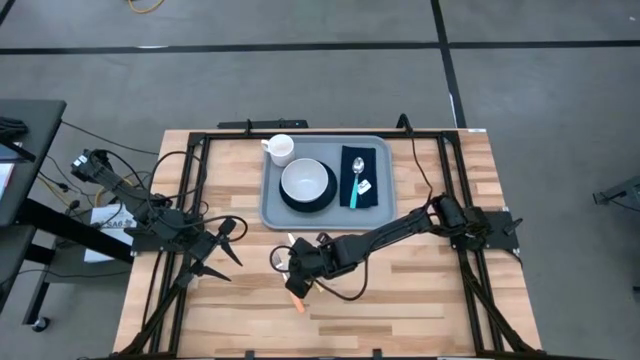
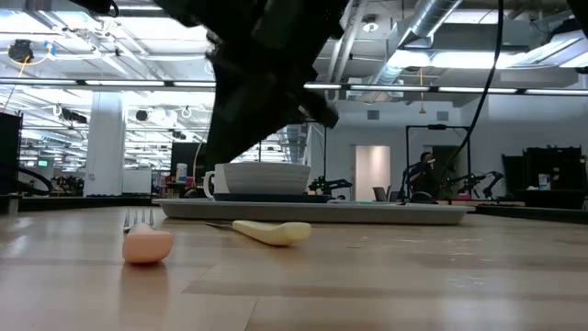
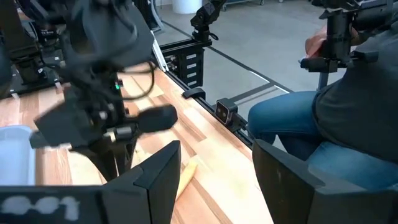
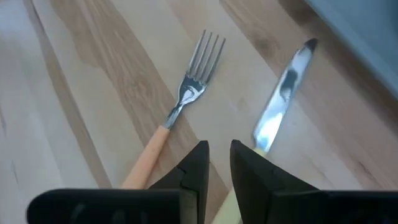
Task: Set up tray
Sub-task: Put the orange fork to the left of the blue spoon on the black napkin
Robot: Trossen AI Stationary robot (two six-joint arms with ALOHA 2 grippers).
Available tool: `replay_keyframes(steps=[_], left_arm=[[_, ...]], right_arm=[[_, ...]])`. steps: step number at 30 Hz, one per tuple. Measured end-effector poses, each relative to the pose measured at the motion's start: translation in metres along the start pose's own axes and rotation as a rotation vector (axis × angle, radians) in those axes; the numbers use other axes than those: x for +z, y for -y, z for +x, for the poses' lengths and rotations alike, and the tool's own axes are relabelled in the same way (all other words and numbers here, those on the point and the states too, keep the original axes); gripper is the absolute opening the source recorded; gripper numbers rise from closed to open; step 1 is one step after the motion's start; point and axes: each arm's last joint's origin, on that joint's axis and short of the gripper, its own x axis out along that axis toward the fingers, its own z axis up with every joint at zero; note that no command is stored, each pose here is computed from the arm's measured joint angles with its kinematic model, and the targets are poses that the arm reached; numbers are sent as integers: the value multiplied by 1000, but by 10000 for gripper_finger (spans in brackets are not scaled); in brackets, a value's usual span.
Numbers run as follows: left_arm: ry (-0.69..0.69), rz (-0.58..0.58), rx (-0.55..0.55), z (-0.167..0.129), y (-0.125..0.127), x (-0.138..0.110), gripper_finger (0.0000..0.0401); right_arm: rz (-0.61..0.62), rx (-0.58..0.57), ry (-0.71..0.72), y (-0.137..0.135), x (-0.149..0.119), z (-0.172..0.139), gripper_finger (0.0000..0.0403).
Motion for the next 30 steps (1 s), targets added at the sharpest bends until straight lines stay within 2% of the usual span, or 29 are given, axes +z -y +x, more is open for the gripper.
replay_keyframes(steps=[10, 13, 16, 18, 21, 30], left_arm=[[1, 0, 0, 0, 0, 0, 187], [1, 0, 0, 0, 0, 0, 187], [0, 0, 0, 0, 0, 0, 187], [1, 0, 0, 0, 0, 0, 187], [1, 0, 12, 0, 0, 0, 187], [0, -8, 44, 0, -1, 0, 187]], right_arm=[[2, 3, -22, 3, -2, 13, 58], [-26, 58, 10, -2, 2, 12, 58], [-40, 164, 47, -11, 6, 10, 58], [-31, 223, 65, -16, 9, 9, 58], [13, 253, 80, -19, 10, 12, 58], [45, 211, 107, -17, 10, 13, 58]])
